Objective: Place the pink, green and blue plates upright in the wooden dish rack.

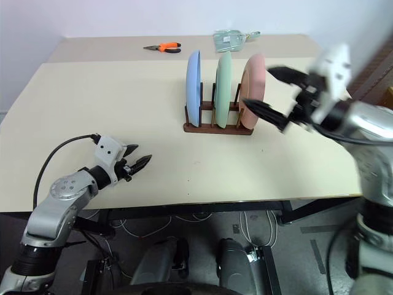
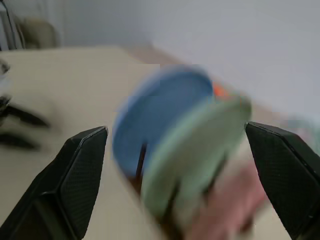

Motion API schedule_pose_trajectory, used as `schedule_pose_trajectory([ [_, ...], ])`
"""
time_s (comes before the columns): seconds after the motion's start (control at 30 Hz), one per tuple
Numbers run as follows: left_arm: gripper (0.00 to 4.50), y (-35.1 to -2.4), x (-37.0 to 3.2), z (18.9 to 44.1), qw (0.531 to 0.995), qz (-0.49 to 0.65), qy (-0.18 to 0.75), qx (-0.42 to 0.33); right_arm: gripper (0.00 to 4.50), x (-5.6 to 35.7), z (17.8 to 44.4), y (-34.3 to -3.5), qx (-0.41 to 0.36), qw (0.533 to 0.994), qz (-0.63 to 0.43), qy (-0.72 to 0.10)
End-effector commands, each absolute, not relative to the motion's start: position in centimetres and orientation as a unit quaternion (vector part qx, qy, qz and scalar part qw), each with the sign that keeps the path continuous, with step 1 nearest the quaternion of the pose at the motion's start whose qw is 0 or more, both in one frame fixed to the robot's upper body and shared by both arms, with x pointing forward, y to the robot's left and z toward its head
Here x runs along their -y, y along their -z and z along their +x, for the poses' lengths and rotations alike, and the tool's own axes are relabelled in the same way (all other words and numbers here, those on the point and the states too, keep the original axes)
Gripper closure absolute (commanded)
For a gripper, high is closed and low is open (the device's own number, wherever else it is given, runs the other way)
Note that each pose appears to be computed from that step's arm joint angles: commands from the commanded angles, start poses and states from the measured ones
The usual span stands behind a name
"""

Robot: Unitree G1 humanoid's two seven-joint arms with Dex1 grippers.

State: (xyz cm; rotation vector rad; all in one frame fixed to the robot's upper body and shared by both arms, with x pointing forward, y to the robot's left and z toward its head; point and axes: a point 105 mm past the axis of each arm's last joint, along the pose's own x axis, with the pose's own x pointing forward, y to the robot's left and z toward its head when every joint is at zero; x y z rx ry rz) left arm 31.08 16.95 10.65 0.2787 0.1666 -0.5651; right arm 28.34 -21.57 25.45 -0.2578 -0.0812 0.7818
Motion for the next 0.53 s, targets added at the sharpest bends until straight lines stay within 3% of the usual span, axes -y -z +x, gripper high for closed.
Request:
schedule_pose_trajectory([
  [0.03,1.71,-11.1,-17.3,31.5,0.944,0.15,0.285,-0.066,0.03,23.8,27.9,-22.9,0.0,0.926,-0.146,-0.348],
  [0.2,1.71,-11.2,-18.4,31.4,0.943,0.154,0.286,-0.071,0.03,26.0,29.6,-19.6,-0.028,0.943,-0.139,-0.301],
  [0.53,1.71,-11.2,-18.9,31.0,0.947,0.147,0.274,-0.075,0.03,26.6,31.4,-18.3,-0.029,0.941,-0.146,-0.304],
])
